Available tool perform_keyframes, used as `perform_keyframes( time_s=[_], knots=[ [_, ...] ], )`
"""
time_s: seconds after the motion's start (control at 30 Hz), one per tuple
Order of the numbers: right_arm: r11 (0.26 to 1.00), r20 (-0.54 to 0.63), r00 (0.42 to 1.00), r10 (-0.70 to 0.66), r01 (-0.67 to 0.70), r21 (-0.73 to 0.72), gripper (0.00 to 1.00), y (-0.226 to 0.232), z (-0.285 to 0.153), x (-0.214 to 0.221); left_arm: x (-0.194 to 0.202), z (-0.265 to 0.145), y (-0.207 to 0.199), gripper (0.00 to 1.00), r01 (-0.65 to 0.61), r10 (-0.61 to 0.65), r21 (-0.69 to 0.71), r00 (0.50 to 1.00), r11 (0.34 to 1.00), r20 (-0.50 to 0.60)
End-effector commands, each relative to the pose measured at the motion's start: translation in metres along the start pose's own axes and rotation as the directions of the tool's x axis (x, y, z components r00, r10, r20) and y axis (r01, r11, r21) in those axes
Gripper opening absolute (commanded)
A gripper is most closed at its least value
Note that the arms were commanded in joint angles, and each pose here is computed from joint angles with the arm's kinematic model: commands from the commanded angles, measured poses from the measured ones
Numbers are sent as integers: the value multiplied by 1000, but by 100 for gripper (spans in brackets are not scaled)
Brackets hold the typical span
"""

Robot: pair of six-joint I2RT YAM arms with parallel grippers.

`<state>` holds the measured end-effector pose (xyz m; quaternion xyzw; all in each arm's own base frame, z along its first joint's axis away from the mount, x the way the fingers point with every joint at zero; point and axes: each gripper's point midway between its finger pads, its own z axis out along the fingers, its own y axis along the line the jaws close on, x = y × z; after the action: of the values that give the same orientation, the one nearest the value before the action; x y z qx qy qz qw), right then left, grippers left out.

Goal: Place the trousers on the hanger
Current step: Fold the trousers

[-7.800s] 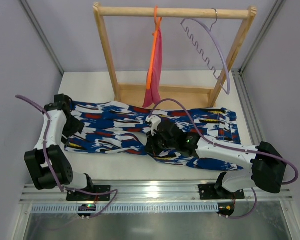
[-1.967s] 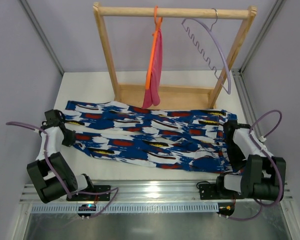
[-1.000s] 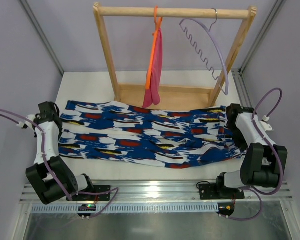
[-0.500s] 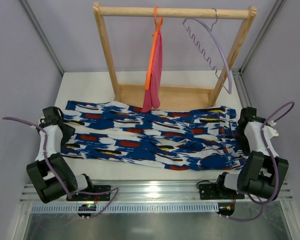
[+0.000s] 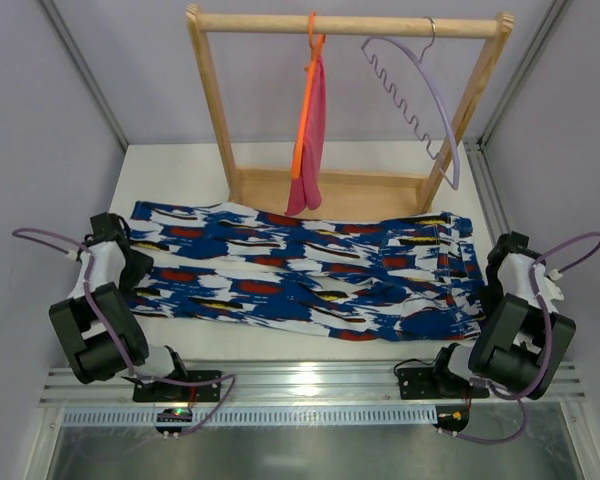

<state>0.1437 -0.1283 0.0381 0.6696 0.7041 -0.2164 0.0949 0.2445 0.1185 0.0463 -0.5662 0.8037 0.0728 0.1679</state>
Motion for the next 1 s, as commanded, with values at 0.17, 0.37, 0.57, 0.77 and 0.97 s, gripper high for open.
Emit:
perform_keyframes(
  time_s=[0.17,0.37,0.57,0.77,0.97],
  knots=[
    [997,42,996,83,-83,2,59,-21,-11,-15,-6,-1,2,70,-7,7,7,999,1000,36],
    [997,4,997,74,-74,24,60,-28,5,4,11,16,18,68,-1,1,-53,1000,999,-2],
    [997,-23,997,77,-77,10,54,-19,22,16,25,33,20,44,18,-21,-65,999,998,-43],
    [995,96,993,68,-75,66,4,-27,10,-17,13,32,26,0,-10,0,-167,998,986,-60],
    [992,185,981,59,-78,96,4,-38,-18,-47,-26,-3,31,1,35,-15,-205,995,978,97]
  ],
)
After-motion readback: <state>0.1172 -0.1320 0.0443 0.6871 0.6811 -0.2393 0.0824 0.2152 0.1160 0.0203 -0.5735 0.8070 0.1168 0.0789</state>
